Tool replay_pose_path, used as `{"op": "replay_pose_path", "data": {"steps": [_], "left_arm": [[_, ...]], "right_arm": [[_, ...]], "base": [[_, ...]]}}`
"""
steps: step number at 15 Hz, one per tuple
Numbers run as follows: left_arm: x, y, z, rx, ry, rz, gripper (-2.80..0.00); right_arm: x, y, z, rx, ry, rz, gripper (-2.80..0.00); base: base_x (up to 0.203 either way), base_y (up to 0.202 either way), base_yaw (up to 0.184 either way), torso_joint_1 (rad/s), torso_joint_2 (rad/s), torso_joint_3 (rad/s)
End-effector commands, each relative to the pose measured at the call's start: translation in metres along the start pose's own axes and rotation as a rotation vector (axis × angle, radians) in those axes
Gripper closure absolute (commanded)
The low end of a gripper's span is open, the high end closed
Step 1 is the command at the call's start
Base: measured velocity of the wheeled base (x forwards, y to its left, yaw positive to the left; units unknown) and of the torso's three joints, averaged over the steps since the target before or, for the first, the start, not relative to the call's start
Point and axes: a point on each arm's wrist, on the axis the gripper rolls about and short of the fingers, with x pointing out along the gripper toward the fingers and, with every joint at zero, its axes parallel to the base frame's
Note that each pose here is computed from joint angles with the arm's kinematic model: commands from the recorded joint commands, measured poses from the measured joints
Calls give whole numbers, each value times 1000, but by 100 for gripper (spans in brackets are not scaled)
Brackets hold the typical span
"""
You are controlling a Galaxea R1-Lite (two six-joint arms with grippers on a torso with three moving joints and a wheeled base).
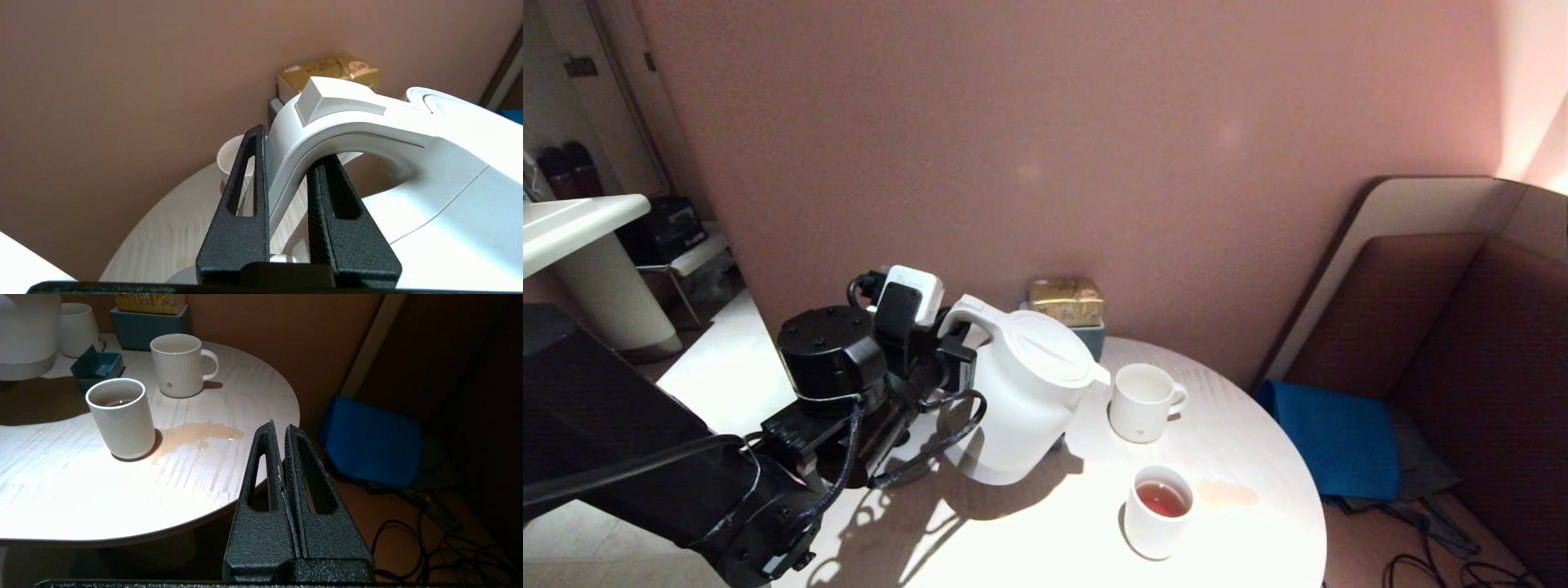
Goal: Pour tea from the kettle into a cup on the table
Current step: Pour water into the cup
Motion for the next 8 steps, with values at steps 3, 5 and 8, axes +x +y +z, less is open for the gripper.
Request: {"op": "replay_pose_path", "data": {"steps": [3, 5, 8], "left_arm": [[-3, -5, 1, -2, -8, -15, 0], [-5, -11, 2, 2, -9, -32, 0], [-5, -18, -2, 61, 1, -52, 0]], "right_arm": [[0, 0, 0, -1, 1, 0, 0], [0, 0, 0, -1, 1, 0, 0], [0, 0, 0, -1, 1, 0, 0]], "base": [[0, 0, 0, 0, 0, 0], [0, 0, 0, 0, 0, 0], [0, 0, 0, 0, 0, 0]]}}
